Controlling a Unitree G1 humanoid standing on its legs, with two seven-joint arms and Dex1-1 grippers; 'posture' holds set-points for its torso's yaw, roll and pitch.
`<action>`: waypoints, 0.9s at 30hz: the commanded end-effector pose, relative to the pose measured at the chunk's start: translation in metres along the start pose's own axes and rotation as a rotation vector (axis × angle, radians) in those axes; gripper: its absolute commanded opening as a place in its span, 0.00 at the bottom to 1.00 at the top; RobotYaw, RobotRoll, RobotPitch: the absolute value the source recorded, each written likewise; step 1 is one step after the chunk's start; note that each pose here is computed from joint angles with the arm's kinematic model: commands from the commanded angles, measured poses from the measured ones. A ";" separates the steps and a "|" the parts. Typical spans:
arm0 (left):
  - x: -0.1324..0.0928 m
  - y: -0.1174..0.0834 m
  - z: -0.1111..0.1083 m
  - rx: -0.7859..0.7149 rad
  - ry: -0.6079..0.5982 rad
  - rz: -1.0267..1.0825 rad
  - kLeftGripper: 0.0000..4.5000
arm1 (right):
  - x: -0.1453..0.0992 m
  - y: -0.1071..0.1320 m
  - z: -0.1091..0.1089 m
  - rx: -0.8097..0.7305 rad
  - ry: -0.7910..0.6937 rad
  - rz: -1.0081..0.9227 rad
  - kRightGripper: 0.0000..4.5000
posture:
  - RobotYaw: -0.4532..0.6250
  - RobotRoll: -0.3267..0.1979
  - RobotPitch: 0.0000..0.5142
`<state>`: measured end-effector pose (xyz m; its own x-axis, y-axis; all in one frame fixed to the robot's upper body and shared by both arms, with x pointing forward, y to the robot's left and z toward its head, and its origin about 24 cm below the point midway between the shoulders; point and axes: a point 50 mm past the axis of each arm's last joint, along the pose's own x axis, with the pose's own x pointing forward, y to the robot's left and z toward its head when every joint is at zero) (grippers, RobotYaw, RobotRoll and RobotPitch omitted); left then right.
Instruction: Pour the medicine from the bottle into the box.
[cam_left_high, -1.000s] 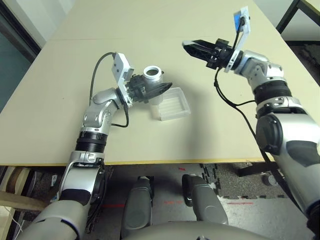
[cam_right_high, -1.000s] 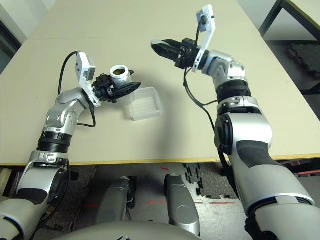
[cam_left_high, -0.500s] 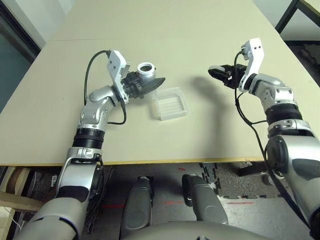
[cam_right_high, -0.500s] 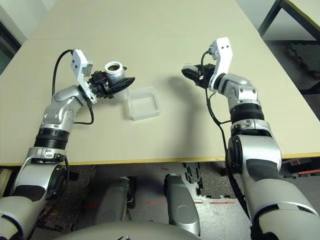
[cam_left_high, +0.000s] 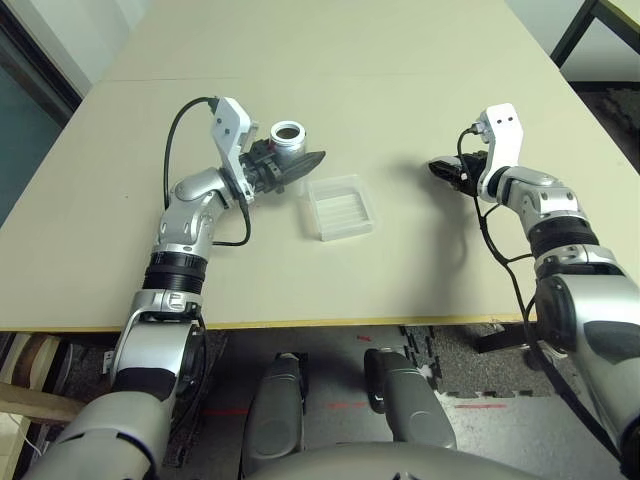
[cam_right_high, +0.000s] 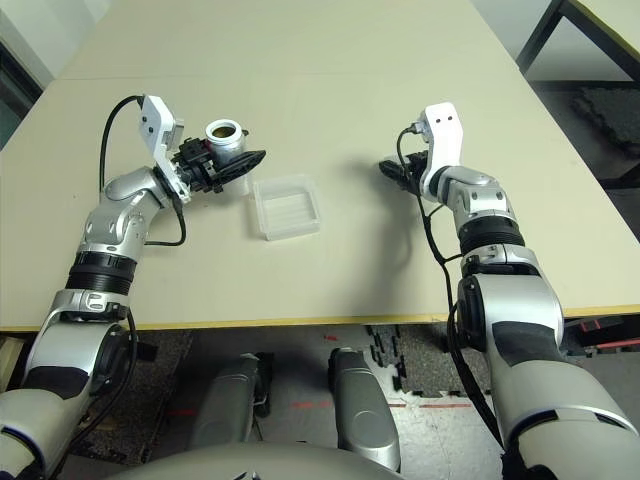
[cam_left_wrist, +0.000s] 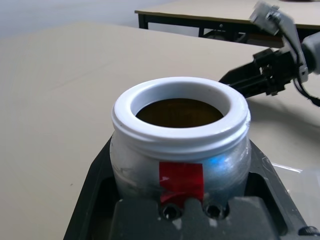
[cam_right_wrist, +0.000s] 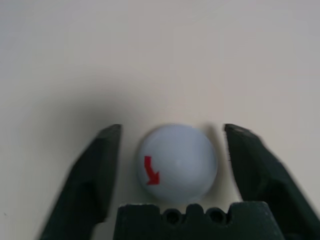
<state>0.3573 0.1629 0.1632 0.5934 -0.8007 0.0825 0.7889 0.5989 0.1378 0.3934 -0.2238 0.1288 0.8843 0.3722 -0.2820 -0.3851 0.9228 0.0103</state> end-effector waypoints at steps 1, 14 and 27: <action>-0.003 0.005 0.000 0.017 0.025 0.026 0.59 | -0.005 0.001 0.016 -0.041 -0.080 0.069 1.00 | 0.37 0.62 0.31; -0.002 0.011 0.000 0.021 0.046 0.050 0.59 | -0.034 0.013 0.069 -0.173 -0.272 0.459 1.00 | 0.35 0.62 0.32; -0.008 0.015 0.001 0.029 0.058 0.068 0.59 | -0.050 0.034 0.074 -0.252 -0.311 0.778 1.00 | 0.36 0.62 0.29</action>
<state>0.3636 0.1732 0.1674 0.6396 -0.7672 0.0480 0.7531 0.6379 0.1609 0.3602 -0.2052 0.2128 0.4029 0.9152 0.0023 -0.9090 0.4005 -0.1152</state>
